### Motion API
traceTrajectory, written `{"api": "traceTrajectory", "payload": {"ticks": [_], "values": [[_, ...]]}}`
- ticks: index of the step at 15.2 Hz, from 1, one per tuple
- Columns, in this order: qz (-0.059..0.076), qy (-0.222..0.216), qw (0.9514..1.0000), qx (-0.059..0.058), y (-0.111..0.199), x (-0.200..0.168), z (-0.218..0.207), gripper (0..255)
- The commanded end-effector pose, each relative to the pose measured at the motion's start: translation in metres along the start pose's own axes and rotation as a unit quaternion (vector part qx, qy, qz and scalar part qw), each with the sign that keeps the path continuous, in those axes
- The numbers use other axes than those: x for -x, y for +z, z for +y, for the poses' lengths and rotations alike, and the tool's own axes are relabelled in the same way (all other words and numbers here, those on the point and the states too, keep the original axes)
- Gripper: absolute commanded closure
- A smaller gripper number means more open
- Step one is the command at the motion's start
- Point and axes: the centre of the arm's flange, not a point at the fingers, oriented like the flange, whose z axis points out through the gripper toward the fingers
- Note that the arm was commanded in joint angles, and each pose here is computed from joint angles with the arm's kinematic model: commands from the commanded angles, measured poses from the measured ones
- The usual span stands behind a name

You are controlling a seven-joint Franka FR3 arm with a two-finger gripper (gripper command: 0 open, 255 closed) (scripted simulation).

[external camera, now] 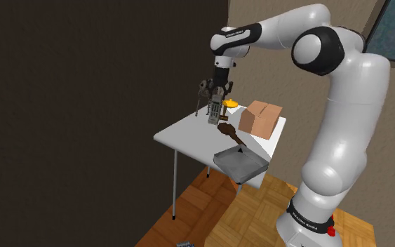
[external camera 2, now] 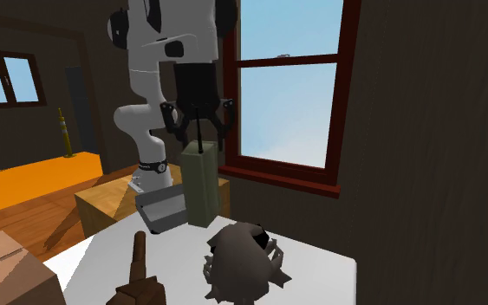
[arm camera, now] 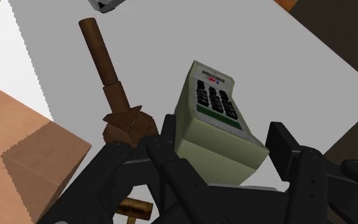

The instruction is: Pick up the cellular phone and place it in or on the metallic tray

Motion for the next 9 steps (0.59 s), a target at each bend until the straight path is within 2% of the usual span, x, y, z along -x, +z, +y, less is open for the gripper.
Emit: {"api": "traceTrajectory", "payload": {"ticks": [1,9], "values": [[0.000,0.000,1.0000,0.000,-0.001,0.027,0.015,255],[0.000,0.000,1.0000,0.000,-0.004,0.121,0.063,255]]}}
